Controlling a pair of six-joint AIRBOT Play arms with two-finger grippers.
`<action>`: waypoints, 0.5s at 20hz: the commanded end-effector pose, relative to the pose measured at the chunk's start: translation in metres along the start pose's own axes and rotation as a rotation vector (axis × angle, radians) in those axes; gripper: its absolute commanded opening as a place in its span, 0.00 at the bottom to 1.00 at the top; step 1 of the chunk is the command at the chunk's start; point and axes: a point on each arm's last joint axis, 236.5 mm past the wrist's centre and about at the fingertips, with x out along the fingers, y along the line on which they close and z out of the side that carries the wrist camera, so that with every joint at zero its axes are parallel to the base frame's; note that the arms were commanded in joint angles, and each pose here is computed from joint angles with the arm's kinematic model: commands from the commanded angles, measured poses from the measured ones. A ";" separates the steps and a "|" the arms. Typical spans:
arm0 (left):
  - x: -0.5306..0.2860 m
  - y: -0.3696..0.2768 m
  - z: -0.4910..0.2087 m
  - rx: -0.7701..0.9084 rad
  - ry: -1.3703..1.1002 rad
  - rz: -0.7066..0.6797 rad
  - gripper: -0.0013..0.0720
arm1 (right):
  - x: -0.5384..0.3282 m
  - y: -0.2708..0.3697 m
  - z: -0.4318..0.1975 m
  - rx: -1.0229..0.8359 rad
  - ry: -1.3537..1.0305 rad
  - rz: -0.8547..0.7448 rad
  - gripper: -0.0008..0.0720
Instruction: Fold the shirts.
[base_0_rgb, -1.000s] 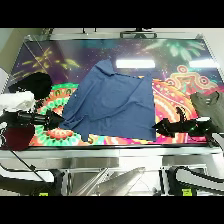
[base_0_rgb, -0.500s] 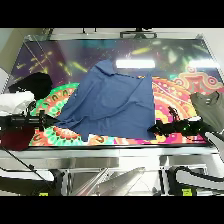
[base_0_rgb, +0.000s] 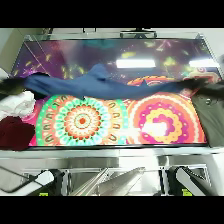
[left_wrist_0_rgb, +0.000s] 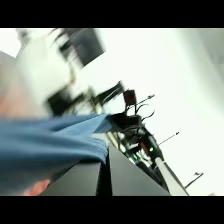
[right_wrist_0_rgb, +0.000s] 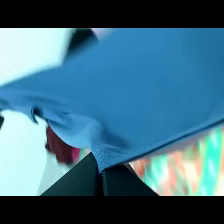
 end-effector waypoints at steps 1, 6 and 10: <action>0.020 -0.239 -0.003 0.565 -0.072 -0.403 0.05 | -0.069 0.209 0.054 -0.491 -0.291 0.155 0.02; 0.047 -0.326 -0.037 0.916 -0.047 -0.259 0.05 | -0.098 0.300 0.067 -0.795 -0.507 -0.003 0.02; 0.048 -0.249 -0.007 0.779 0.027 -0.032 0.05 | -0.099 0.229 0.085 -0.678 -0.447 -0.205 0.02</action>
